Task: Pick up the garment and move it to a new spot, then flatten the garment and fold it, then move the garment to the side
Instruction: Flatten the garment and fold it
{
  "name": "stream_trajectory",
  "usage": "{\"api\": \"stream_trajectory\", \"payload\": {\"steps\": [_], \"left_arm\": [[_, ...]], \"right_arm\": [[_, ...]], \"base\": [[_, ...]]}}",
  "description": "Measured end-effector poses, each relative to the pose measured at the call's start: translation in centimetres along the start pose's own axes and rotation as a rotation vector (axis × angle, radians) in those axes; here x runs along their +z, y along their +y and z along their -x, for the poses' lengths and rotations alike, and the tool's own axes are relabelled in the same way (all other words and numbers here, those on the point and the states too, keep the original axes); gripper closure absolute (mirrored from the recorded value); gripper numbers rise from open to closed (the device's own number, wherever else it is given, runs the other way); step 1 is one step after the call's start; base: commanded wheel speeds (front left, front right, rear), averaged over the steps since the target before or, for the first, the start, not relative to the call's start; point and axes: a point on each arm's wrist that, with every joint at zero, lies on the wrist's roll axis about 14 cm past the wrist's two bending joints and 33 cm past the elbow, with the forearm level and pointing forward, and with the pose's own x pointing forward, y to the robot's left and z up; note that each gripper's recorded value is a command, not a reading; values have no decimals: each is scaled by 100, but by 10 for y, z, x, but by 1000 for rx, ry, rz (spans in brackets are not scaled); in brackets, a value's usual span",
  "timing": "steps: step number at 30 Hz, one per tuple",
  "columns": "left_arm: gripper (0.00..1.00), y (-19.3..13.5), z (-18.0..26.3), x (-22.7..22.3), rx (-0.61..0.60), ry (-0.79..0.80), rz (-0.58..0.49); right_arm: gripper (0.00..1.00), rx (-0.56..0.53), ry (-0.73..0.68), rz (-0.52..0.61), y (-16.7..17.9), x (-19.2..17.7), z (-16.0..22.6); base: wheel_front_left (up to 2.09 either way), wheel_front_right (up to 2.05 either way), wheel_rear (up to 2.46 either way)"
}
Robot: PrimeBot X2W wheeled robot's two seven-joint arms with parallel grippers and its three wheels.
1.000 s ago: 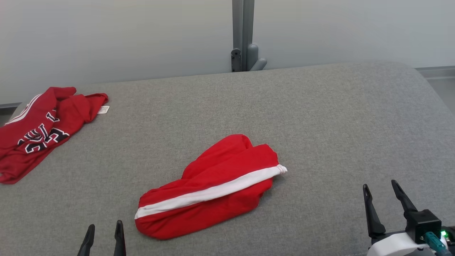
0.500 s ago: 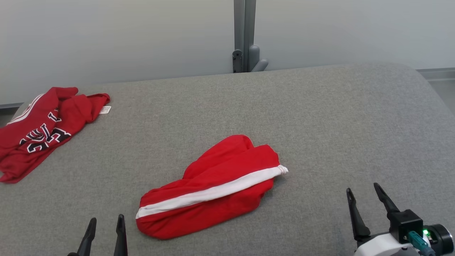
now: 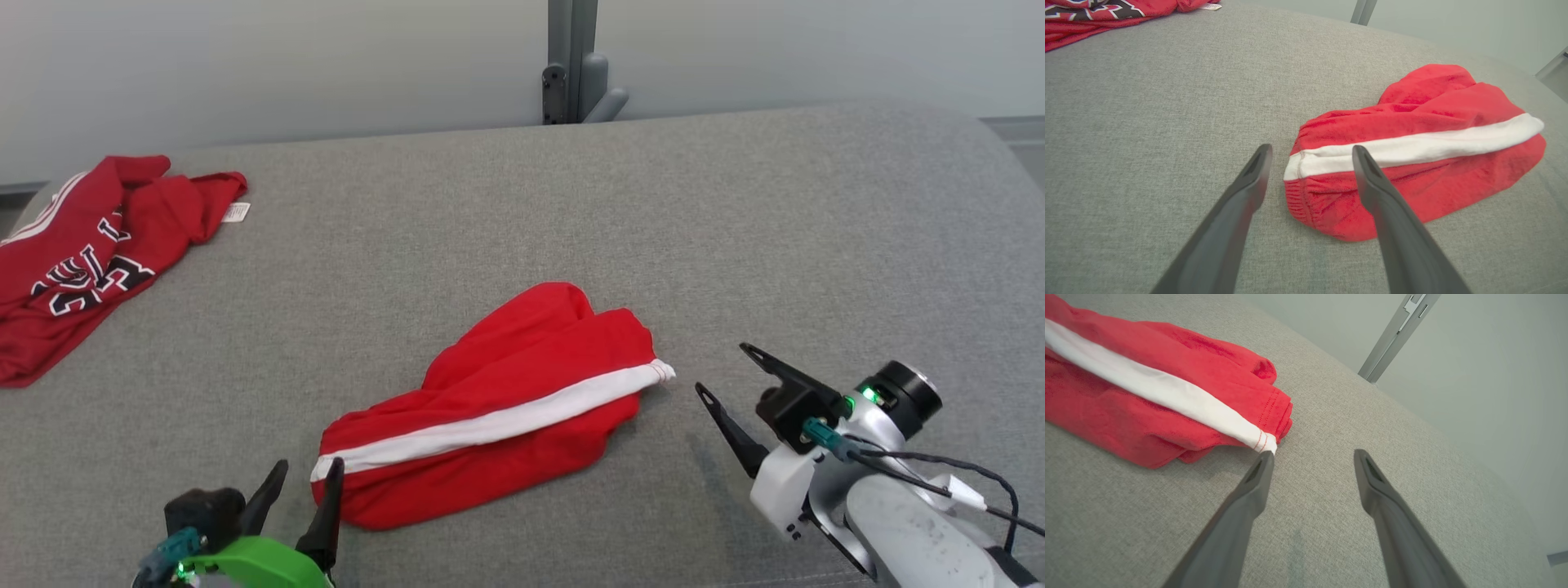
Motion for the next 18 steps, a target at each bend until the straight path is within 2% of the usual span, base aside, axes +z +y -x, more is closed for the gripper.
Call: {"api": "stream_trajectory", "payload": {"steps": [6, 18], "left_arm": [[0, 4, -25, -7, 2, 74, 57], [0, 15, -36, -21, 21, 122, 89]], "right_arm": [[0, 120, 53, 35, 13, -11, -31], [0, 212, 74, 4, 35, -30, -51]], "base": [[0, 0, 0], [0, 0, 0]]}}
